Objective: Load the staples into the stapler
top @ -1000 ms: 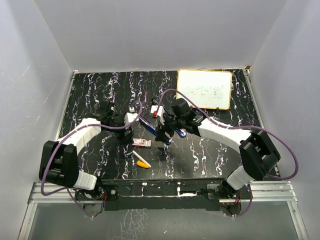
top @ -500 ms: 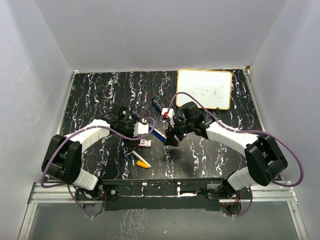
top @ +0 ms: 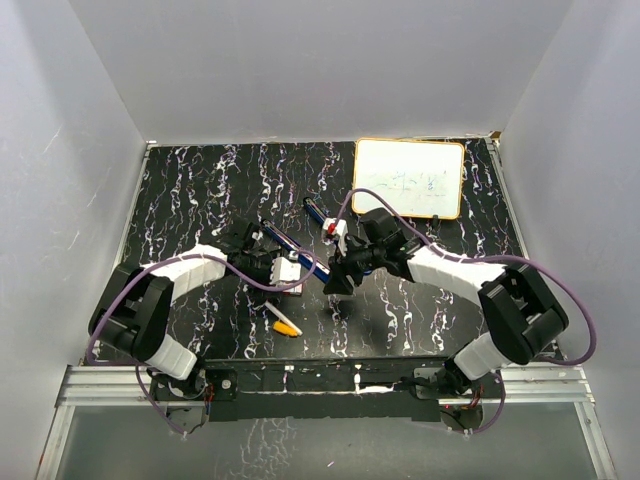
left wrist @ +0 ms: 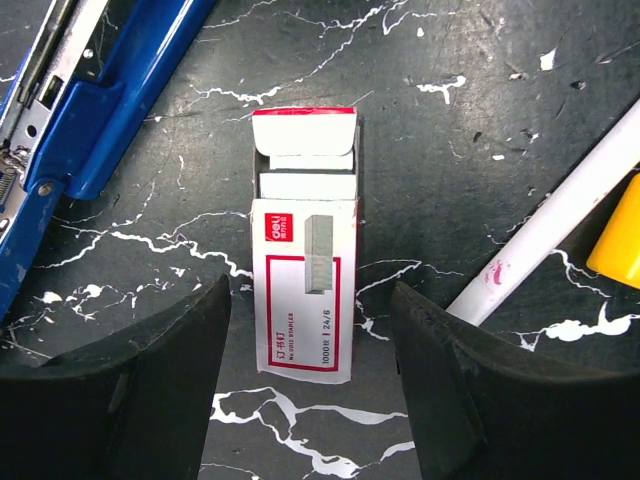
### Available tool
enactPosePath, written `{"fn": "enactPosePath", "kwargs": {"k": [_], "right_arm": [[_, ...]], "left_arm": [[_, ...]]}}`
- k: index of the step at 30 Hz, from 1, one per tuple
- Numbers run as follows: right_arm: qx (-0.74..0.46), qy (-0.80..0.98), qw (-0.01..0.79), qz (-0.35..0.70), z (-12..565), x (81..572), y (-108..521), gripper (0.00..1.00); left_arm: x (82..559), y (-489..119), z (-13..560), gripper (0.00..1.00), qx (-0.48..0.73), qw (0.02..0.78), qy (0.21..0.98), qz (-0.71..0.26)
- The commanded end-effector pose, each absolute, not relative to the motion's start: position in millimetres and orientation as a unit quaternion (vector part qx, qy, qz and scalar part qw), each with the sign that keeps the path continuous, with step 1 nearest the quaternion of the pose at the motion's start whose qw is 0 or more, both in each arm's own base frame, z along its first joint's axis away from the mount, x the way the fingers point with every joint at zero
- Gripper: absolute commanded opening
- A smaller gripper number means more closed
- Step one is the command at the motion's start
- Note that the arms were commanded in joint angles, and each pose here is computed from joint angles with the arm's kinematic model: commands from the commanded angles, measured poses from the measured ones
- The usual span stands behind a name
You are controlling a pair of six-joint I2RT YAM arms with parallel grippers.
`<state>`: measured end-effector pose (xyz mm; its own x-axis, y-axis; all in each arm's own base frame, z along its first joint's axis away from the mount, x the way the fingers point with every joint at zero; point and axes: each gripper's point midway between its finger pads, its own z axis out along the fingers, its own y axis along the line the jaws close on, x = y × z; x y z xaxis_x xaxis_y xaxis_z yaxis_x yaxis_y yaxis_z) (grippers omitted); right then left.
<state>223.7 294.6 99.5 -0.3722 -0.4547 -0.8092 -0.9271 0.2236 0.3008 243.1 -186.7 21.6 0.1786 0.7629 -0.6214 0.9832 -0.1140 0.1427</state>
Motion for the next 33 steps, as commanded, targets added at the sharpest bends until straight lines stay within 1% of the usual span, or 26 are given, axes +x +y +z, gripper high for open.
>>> {"fn": "enactPosePath", "kwargs": {"k": [1,7,12,17,27,29,33], "right_arm": [[-0.454,0.715,0.298,0.441,106,226,309,0.51],[-0.449,0.723,0.275,0.447,91,224,312,0.49],[-0.451,0.752,0.275,0.393,69,243,305,0.48],[-0.45,0.768,0.266,0.37,56,251,303,0.47],[-0.438,0.795,0.306,0.288,56,295,283,0.46],[-0.44,0.793,0.304,0.291,58,296,283,0.46],[-0.432,0.789,0.278,0.338,59,283,294,0.45]], "left_arm": [[242,-188,16,0.61,0.728,0.272,0.596,-0.202],[235,-185,11,0.57,0.721,0.248,0.611,-0.215],[227,-181,11,0.56,0.721,0.239,0.613,-0.217],[218,-180,11,0.54,0.72,0.232,0.612,-0.231],[206,-185,8,0.53,0.713,0.224,0.616,-0.25],[205,-188,8,0.53,0.705,0.226,0.624,-0.25],[205,-197,9,0.52,0.688,0.239,0.637,-0.252]]}}
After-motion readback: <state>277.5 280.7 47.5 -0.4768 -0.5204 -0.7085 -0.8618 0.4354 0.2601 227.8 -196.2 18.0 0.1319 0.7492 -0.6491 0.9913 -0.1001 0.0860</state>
